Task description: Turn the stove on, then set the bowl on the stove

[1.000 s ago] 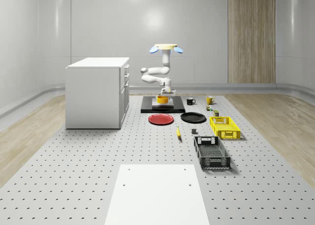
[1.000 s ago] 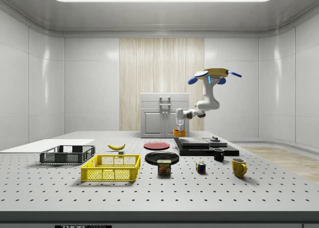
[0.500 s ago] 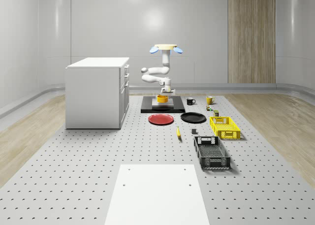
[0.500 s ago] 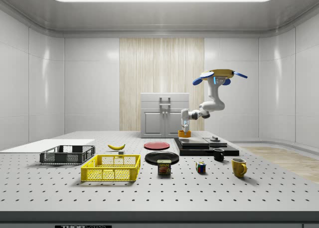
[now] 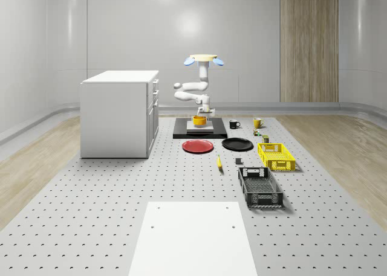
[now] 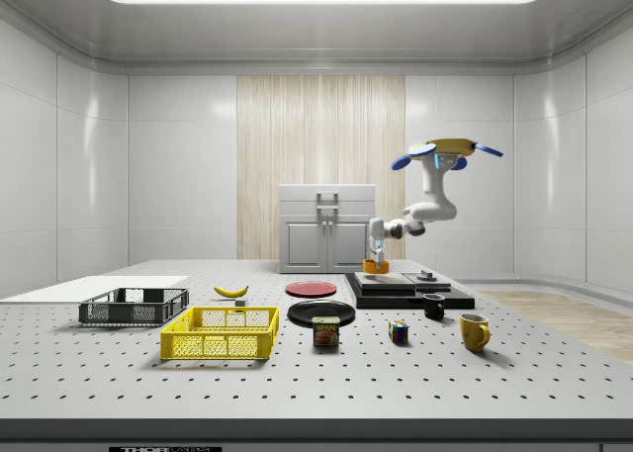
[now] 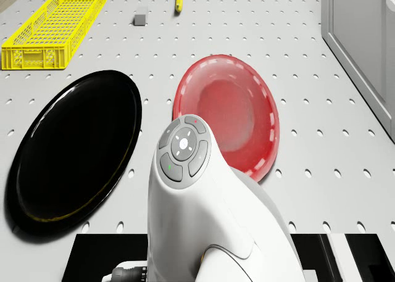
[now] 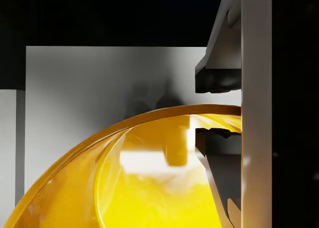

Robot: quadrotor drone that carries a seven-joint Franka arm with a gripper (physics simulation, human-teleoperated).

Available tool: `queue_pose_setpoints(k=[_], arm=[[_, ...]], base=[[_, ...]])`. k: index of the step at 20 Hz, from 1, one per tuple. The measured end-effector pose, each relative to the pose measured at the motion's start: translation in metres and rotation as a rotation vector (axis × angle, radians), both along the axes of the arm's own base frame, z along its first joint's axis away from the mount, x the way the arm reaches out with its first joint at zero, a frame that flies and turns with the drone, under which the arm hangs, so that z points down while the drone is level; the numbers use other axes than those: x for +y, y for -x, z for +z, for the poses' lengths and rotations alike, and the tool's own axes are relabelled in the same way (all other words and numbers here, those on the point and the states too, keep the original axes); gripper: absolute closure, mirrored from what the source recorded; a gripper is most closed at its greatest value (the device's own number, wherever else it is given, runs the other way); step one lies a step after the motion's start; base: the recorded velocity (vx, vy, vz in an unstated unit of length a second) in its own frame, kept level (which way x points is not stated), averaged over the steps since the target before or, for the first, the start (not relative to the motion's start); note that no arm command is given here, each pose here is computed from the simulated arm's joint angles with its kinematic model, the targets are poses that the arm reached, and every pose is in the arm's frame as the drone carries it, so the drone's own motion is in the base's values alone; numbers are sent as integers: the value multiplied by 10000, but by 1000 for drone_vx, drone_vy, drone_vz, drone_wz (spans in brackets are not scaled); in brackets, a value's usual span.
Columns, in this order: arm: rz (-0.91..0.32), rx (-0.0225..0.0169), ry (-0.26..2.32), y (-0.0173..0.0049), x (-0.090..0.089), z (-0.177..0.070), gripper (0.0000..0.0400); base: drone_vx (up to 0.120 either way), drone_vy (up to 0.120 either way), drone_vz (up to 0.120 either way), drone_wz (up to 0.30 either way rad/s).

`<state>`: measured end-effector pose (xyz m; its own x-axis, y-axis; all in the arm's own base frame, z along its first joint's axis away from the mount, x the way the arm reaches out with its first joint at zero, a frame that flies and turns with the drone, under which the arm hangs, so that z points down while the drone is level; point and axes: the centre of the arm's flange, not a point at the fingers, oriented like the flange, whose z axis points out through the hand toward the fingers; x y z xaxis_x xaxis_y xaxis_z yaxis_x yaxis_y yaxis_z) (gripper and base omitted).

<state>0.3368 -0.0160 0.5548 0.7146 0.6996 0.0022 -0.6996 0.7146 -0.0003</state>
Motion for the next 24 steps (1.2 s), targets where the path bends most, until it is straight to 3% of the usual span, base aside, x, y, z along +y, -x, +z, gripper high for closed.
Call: queue_pose_setpoints(k=[10, 12, 15, 19, 24], arm=[[-44, -1, 0, 0, 0, 239, 298], [-8, -1, -1, 0, 0, 272, 181], [41, -1, 0, 0, 0, 236, 86], [76, -1, 0, 1, 0, 101, 31], [95, 0, -1, 1, 0, -112, 9]], base=[[0, 0, 0, 0], [0, 0, 0, 0], [0, 0, 0, 0], [0, 0, 0, 0], [0, 0, 0, 0]])
